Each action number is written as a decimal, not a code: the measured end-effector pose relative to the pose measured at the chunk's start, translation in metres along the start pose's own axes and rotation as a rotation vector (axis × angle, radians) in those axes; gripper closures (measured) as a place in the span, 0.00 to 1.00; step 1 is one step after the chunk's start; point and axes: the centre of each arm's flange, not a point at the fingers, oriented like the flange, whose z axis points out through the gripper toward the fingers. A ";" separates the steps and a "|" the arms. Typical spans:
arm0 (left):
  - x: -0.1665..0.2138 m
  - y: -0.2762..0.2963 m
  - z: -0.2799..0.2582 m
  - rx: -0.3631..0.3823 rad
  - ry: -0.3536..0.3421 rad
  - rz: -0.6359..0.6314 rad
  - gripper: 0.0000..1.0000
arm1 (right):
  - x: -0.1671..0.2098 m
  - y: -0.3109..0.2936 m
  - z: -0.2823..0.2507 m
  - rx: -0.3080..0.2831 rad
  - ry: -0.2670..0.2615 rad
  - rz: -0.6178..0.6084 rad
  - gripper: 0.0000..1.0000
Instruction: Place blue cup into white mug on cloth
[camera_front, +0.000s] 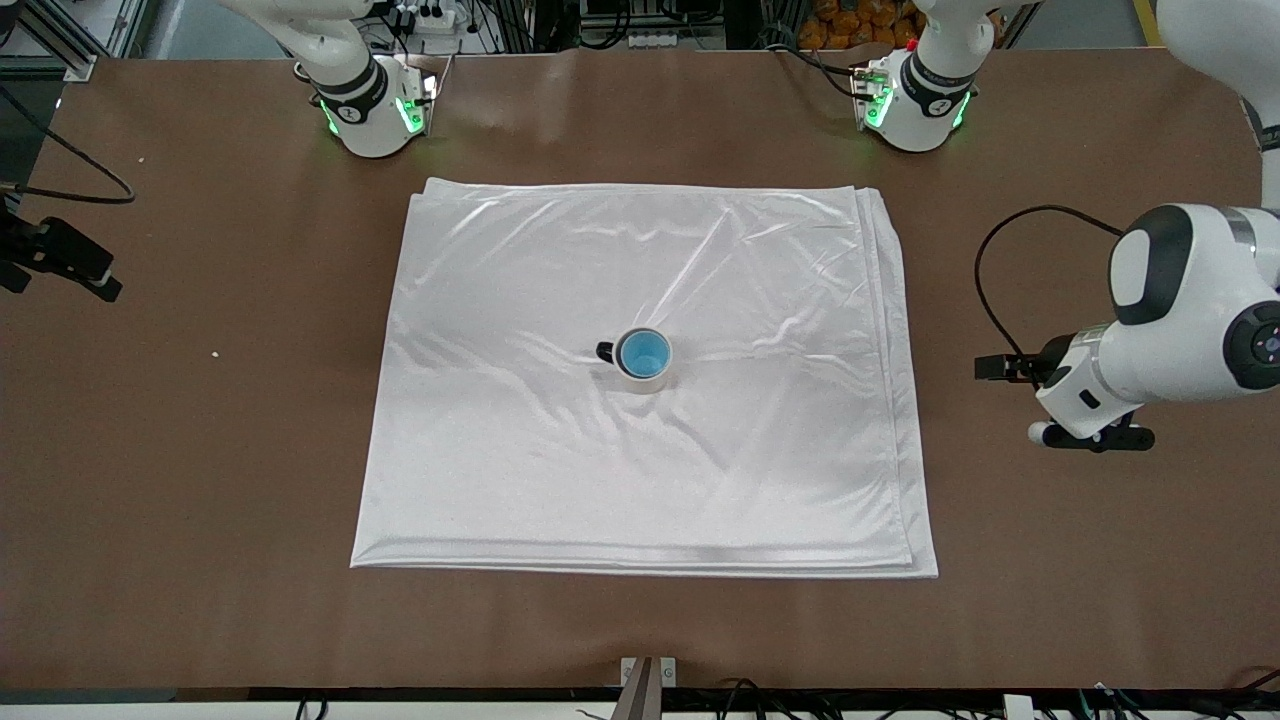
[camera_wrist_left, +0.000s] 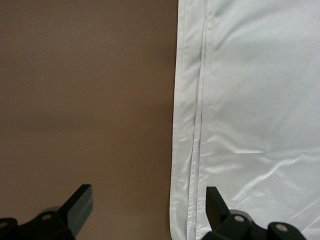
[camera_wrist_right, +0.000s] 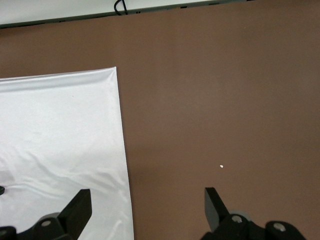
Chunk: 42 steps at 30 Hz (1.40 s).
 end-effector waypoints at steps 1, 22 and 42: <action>-0.005 -0.003 -0.003 -0.003 0.006 -0.002 0.00 | 0.000 0.000 0.000 0.000 0.000 0.000 0.00; -0.071 -0.024 -0.101 0.041 0.175 0.015 0.00 | 0.001 -0.002 0.001 0.001 0.004 -0.003 0.00; -0.101 -0.020 -0.204 0.052 0.275 0.009 0.00 | 0.003 -0.002 0.004 0.004 0.004 -0.003 0.00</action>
